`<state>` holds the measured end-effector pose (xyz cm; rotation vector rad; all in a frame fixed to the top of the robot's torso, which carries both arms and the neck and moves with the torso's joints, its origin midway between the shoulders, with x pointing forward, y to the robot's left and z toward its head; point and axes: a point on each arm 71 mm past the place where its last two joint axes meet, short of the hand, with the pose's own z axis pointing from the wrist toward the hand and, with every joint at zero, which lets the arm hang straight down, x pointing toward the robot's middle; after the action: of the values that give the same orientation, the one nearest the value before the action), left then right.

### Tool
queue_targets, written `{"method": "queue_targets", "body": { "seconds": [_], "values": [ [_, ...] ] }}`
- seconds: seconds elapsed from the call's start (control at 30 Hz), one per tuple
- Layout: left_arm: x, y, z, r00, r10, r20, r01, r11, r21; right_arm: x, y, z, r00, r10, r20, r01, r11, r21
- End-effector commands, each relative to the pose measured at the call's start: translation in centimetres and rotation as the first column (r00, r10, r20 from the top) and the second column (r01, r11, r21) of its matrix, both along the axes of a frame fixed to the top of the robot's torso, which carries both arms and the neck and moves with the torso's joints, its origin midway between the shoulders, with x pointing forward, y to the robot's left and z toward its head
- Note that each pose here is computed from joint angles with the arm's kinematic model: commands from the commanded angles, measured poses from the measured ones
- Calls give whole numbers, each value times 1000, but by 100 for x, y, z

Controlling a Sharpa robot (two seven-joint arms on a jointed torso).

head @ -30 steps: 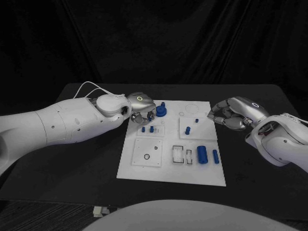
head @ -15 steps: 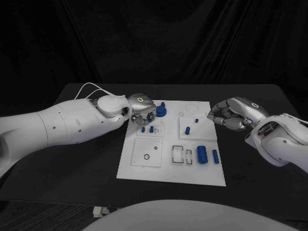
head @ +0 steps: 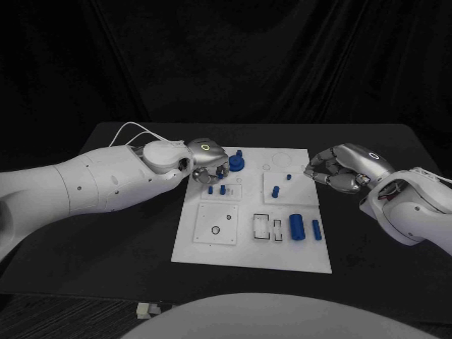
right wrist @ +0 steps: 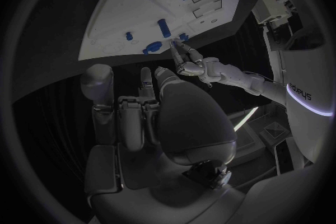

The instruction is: Assemble the parts on the task board

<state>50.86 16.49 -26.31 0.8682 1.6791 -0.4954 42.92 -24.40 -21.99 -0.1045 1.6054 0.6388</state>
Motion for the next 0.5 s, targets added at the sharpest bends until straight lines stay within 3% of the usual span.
{"method": "queue_targets", "body": {
  "seconds": [0.03,0.23,0.5],
  "values": [
    [-5,10,-38,1000,17,-26,-17,1000,27,-2,-4,-13,1000,-5,-7,5,1000,-6],
    [14,71,-25,999,42,-3,-42,999,17,-4,-15,-14,1000,-7,-8,7,1000,-7],
    [24,234,57,994,70,88,-65,996,-53,-22,-42,-3,1000,-14,-8,14,1000,-5]
  ]
}}
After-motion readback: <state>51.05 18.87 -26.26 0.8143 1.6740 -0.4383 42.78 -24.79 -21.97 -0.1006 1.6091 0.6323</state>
